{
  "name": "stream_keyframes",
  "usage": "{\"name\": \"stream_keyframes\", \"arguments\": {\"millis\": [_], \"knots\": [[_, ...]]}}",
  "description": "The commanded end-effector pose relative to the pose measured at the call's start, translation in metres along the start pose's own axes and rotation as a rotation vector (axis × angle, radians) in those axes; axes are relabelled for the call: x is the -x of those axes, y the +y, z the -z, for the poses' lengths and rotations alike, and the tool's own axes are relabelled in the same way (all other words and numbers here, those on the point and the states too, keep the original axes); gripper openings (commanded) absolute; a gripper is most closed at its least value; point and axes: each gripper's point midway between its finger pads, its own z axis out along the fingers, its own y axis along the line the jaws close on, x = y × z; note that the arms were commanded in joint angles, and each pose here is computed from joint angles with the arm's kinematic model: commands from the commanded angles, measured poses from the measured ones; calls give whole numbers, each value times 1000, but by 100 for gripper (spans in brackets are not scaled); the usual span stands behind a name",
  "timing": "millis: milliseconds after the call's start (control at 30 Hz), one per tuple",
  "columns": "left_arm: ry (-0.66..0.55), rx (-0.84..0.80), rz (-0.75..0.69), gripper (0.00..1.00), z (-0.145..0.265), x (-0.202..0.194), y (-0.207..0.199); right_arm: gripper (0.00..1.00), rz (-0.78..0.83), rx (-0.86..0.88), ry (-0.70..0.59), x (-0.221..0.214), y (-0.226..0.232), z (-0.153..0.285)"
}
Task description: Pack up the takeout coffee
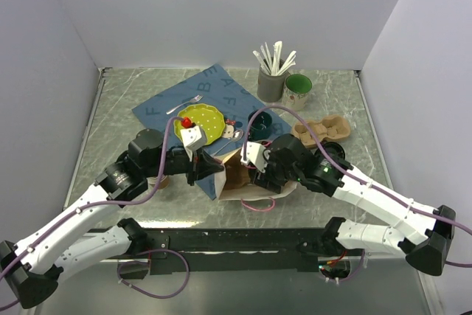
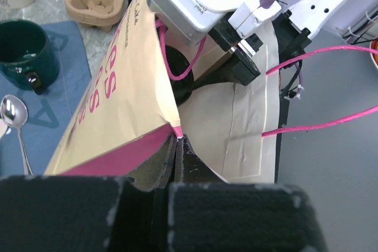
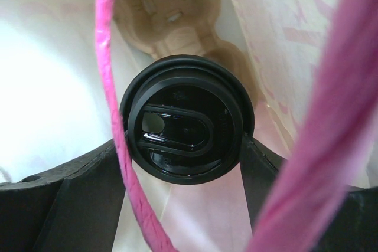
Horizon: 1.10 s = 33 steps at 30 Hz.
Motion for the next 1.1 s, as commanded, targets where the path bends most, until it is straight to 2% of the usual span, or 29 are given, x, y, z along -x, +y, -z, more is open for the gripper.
{"name": "stream_keyframes", "arguments": {"millis": [0, 167, 333, 400, 633, 733, 1067], "knots": [[-55, -64, -93, 1, 5, 18, -14, 62, 29, 101, -71, 25, 12, 5], [-58, -72, -91, 1, 5, 25, -16, 61, 26, 168, -46, 26, 22, -7], [-65, -86, -63, 1, 5, 30, -20, 61, 24, 64, -20, 23, 14, -25], [-63, -86, -52, 1, 5, 30, -20, 61, 19, 32, -57, 28, 11, -28], [-60, -74, -29, 1, 7, 29, -20, 61, 53, -73, -29, 9, 6, -39], [-54, -77, -24, 1, 6, 26, -20, 61, 52, -107, -33, 10, 0, -36], [-22, -65, -25, 1, 2, 17, -14, 61, 66, -66, -43, 15, 3, -17]]}}
